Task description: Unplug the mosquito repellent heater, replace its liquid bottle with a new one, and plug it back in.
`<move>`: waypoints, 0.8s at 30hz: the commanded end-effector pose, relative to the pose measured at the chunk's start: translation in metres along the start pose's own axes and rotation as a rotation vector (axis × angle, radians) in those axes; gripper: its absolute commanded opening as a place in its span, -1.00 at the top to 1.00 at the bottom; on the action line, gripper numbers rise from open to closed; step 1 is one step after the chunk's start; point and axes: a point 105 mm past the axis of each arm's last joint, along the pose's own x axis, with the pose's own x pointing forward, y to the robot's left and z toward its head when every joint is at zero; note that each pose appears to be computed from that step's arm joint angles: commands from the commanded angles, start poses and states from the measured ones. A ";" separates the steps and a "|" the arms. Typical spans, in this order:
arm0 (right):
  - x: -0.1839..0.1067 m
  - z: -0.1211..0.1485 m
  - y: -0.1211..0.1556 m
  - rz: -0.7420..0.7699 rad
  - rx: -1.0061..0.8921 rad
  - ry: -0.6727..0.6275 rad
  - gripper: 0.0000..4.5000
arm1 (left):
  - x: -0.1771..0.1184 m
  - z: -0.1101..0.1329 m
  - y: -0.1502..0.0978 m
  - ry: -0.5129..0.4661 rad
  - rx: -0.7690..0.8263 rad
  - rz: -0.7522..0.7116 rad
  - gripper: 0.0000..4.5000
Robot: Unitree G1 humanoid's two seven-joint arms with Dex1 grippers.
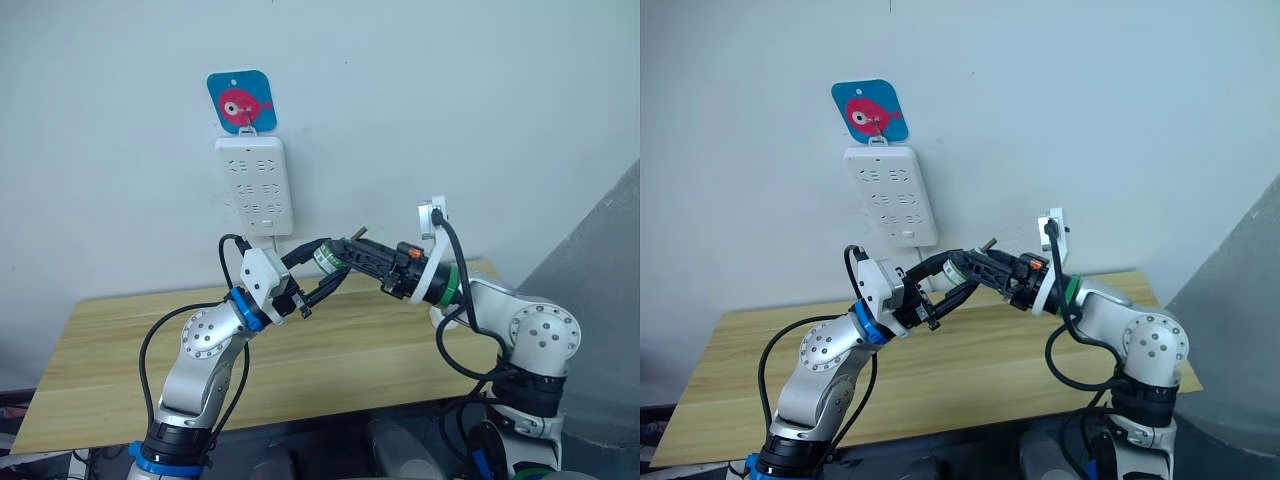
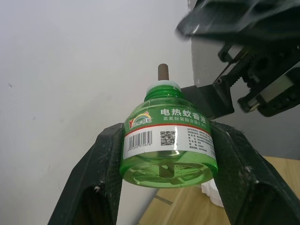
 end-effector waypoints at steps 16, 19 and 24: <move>0.007 0.003 0.017 0.072 -0.012 -0.015 0.64 | 0.002 0.018 -0.007 -0.065 0.039 -0.047 -0.33; 0.004 0.008 0.009 0.025 -0.031 -0.034 0.64 | -0.004 0.009 -0.008 0.002 0.011 -0.066 -0.74; -0.013 0.015 -0.018 -0.123 -0.134 -0.055 0.64 | -0.017 -0.002 0.002 0.124 0.103 -0.082 -1.00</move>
